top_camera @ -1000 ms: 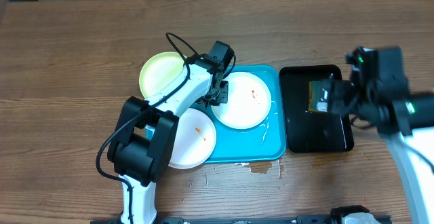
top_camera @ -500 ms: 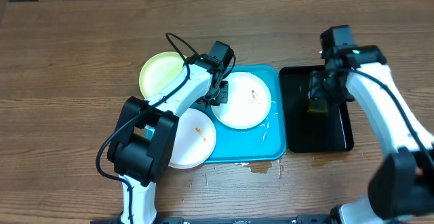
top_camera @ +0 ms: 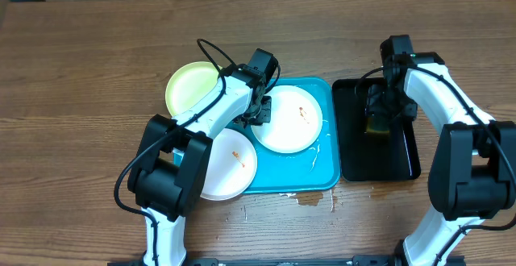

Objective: Clean dirty plates on tray and stack at the side
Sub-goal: 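Reach the right gripper into the black tray and grasp the sponge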

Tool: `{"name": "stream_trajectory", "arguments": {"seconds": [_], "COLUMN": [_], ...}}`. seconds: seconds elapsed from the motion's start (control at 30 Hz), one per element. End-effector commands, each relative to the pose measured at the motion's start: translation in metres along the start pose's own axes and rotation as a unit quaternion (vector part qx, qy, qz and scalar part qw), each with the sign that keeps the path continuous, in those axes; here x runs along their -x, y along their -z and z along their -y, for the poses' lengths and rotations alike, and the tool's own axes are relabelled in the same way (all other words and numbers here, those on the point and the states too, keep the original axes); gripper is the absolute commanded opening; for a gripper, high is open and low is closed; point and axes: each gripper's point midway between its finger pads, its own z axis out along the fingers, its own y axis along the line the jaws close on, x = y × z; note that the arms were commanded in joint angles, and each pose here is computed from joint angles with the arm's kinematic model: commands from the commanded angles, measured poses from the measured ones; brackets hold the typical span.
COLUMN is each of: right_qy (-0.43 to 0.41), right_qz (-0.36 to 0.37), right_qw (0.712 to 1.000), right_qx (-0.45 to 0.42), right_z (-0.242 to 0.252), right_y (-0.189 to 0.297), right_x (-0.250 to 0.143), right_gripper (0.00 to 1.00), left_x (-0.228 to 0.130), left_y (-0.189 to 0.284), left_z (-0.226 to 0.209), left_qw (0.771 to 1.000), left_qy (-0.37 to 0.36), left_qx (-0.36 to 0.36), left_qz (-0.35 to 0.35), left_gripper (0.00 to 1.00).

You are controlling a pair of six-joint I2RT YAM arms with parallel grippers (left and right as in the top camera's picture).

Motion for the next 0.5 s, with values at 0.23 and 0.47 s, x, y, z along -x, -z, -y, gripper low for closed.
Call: {"name": "stream_trajectory", "arguments": {"seconds": [0.23,0.47], "right_qy": [-0.008,-0.009], "right_qz": [0.013,0.02], "right_qw": [0.999,0.999], "right_qx": [0.029,0.03], "right_z": [-0.01,-0.011], "right_y": [-0.002,-0.03], "right_x": [0.007,-0.004], "right_gripper": [0.62,0.55], "left_x": [-0.004,-0.004], "left_y": [-0.007,-0.007], "left_z": [-0.003,-0.003], "left_qw": [1.0,1.0], "left_qy": [0.009,0.009], "left_qx": [0.003,0.003], "left_qz": [-0.011,-0.011], "left_gripper": [0.28,0.28]}}
